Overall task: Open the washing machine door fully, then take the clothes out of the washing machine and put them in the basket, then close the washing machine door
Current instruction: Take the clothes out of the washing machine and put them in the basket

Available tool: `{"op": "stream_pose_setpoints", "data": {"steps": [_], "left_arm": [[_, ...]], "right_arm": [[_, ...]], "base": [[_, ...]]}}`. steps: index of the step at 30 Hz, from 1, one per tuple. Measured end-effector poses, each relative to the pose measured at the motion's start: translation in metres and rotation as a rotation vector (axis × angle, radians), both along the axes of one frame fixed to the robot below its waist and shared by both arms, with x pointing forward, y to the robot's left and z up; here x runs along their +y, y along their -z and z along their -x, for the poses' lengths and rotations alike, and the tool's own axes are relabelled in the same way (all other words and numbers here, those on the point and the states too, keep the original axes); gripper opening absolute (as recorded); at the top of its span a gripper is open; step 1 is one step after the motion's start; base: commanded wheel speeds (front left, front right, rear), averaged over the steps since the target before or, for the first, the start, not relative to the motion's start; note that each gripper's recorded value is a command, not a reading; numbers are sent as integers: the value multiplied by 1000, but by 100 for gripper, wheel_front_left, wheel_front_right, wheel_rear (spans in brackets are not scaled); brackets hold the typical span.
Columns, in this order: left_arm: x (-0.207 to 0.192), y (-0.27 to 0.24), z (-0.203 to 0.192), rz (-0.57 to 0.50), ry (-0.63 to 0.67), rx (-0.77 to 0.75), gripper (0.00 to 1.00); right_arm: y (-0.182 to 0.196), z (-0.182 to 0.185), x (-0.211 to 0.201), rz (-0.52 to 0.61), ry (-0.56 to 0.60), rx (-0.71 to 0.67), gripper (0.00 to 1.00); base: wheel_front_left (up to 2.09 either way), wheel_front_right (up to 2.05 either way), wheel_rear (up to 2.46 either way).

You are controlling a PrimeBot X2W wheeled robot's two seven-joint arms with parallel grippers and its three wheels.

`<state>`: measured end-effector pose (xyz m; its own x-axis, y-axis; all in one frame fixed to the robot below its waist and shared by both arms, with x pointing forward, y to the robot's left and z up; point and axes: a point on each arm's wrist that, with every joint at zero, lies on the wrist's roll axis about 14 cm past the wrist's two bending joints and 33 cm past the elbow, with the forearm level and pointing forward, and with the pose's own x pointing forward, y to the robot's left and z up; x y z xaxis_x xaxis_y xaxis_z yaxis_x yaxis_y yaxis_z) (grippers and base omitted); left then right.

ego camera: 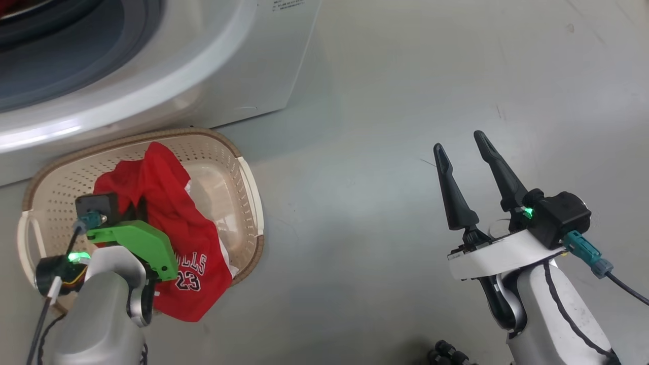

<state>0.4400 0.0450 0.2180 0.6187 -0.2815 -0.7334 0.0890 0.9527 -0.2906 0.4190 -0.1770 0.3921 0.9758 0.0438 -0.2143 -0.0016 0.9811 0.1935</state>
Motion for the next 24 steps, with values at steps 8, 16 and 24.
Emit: {"op": "stream_pose_setpoints", "data": {"steps": [8,16,24], "left_arm": [[0,41,1,-34,37,96,0],[-5,57,10,-31,50,150,100],[1,47,3,-24,22,93,100]], "right_arm": [[15,-8,-11,6,26,31,100],[23,-8,-18,7,44,50,100],[18,-15,-15,1,36,28,100]], "base": [[0,0,0],[0,0,0],[0,0,0]]}}
